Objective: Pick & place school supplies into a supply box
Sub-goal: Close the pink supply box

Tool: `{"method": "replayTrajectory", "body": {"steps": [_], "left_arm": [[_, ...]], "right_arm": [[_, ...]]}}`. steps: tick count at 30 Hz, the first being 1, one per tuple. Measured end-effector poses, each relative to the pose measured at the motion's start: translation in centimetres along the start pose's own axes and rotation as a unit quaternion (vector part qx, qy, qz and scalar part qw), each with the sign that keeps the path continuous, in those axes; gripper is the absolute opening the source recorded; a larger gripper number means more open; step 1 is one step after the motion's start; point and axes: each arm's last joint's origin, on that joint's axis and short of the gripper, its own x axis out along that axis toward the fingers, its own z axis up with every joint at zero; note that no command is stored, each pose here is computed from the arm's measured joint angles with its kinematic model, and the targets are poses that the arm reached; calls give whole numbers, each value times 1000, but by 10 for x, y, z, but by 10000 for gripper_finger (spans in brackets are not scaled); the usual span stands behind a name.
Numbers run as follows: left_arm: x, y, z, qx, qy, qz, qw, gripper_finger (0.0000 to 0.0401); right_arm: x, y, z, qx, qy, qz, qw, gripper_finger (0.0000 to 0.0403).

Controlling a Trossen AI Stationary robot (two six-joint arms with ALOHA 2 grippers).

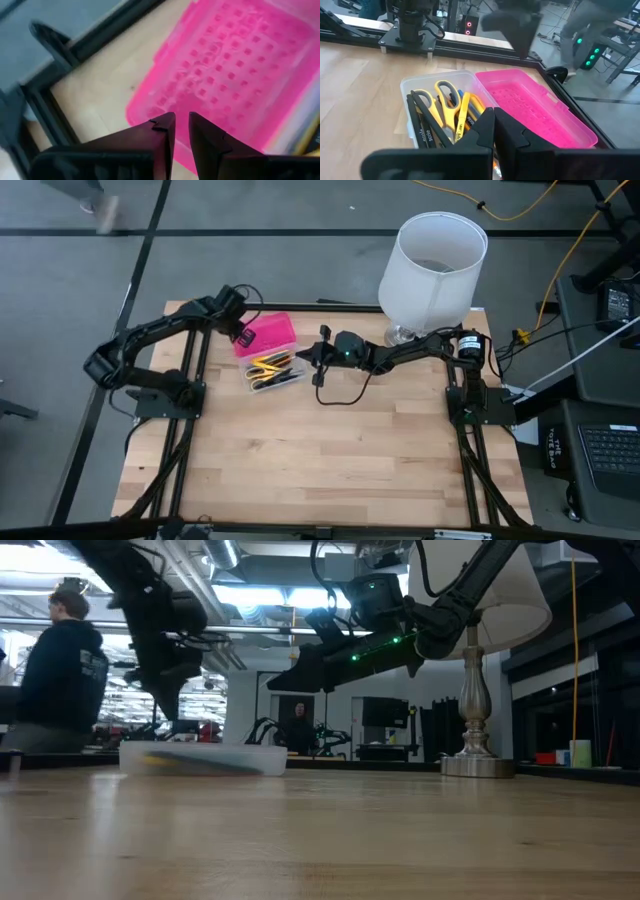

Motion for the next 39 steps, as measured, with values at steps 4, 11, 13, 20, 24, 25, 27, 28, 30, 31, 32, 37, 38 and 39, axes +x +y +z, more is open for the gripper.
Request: {"method": "replayTrajectory", "body": {"steps": [4,11,13,20,24,25,27,28,30,31,32,37,38,39], "left_arm": [[9,4,16,52,14,21,998,47],[22,3,22,93,39,20,995,47],[25,2,21,88,49,20,995,47],[28,2,20,88,54,22,994,76],[28,6,20,81,54,27,995,102],[28,7,21,79,55,29,995,109],[29,11,20,73,56,37,995,120],[29,13,20,73,57,43,995,125],[29,16,20,83,59,46,994,132],[29,18,20,87,60,43,993,135],[29,19,20,92,60,38,993,136],[30,21,20,101,58,20,993,138],[30,22,20,99,58,21,993,139],[30,23,20,95,59,22,993,139]], "right_arm": [[0,0,-1,0,4,1,1000,10],[0,1,-5,0,27,7,1000,10],[0,1,-6,0,28,7,1000,10],[0,1,-6,-1,27,7,1000,10],[0,1,-5,-1,27,7,1000,10],[0,1,-5,-1,27,7,1000,10],[0,1,-5,-1,27,7,1000,10],[0,1,-5,-1,27,7,1000,10],[0,1,-5,-1,27,7,1000,10],[0,1,-5,-1,27,7,1000,10],[0,1,-5,-1,27,7,1000,10],[0,1,-5,-1,27,7,1000,10],[0,1,-5,-1,27,7,1000,10],[0,1,-5,-1,27,7,1000,10]]}}
